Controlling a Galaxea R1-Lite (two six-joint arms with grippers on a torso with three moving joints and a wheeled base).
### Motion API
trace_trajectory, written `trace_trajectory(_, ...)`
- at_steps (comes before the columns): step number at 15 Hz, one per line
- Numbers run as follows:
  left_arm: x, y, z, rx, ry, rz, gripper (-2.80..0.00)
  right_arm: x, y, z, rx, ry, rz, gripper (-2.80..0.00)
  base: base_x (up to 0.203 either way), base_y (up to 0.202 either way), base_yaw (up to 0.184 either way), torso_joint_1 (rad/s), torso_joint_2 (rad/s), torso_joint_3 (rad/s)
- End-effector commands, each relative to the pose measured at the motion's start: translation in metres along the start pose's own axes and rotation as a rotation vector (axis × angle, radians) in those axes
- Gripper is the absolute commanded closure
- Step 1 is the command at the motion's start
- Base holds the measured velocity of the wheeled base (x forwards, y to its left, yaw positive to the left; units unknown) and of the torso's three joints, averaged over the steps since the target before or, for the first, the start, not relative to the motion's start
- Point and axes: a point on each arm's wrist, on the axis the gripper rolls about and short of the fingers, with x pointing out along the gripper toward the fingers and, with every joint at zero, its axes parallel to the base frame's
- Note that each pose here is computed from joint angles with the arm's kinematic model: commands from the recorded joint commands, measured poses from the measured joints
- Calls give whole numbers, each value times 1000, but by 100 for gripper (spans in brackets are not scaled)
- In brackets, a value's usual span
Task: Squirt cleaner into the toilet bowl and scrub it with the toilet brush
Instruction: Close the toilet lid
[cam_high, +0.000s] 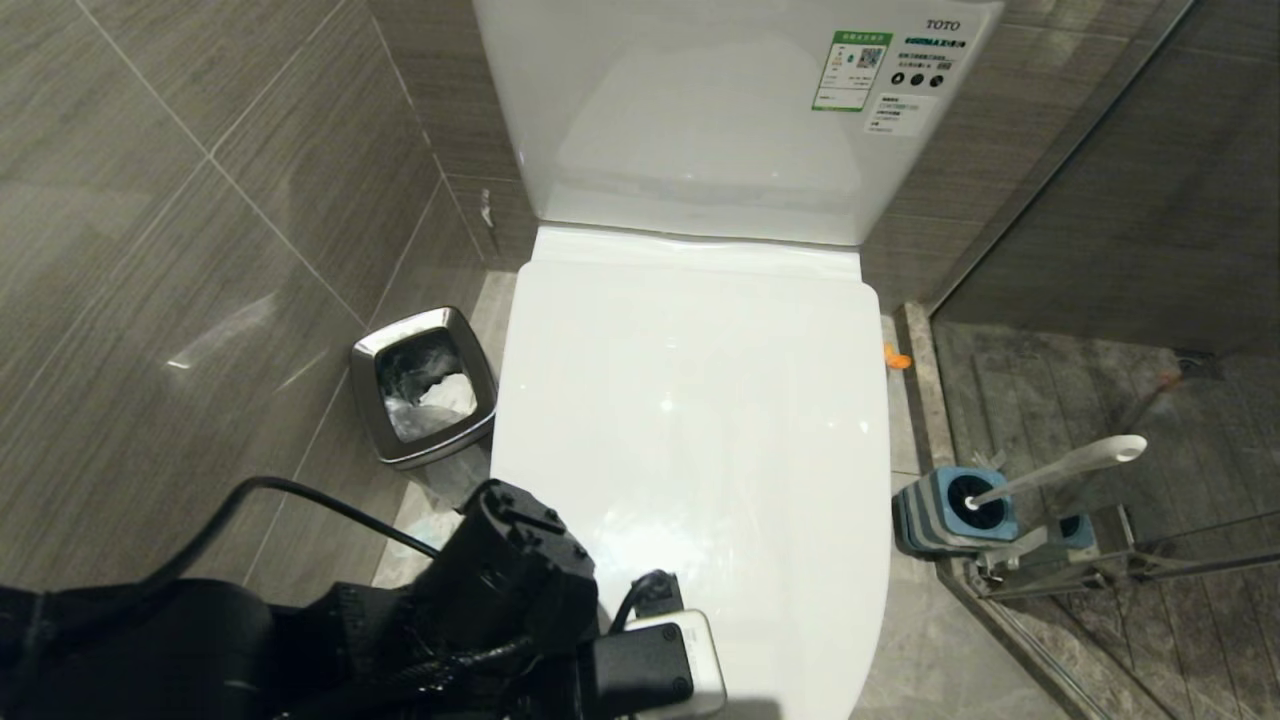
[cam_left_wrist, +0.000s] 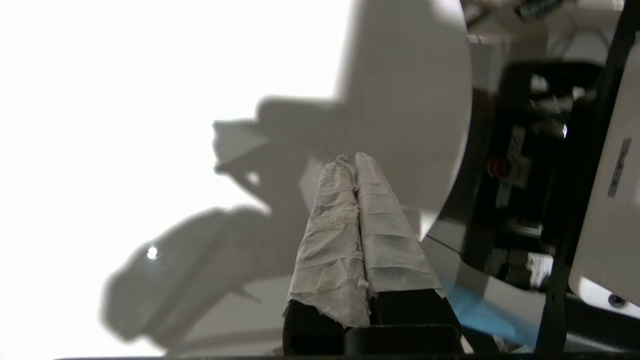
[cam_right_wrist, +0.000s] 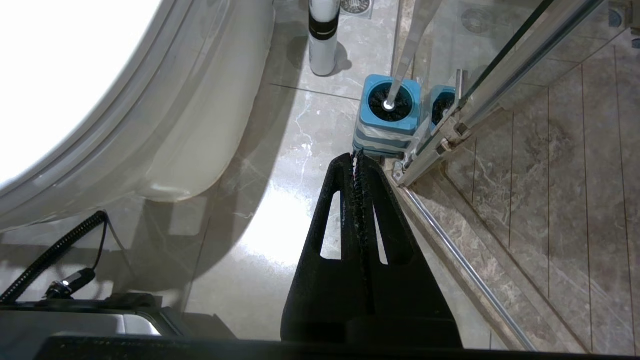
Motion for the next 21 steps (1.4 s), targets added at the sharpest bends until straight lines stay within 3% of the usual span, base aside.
trace_trajectory(1,-44,13,6,-29,-116,102,0,0,0,0,0,1,-1,0,0,0,0,0,0,0)
trace_trajectory(6,-83,42,33,-63,-234,290,0,0,0,0,0,1,-2,0,0,0,0,0,0,0)
trace_trajectory(10,-102,61,52,-87,-287,411,0,0,0,0,0,1,1,0,0,0,0,0,0,0)
trace_trajectory(14,-122,103,68,-161,-328,596,0,0,0,0,0,1,0,0,0,0,0,0,0,0)
trace_trajectory(21,-169,176,34,-322,-280,923,0,0,0,0,0,1,0,0,0,0,0,0,0,0)
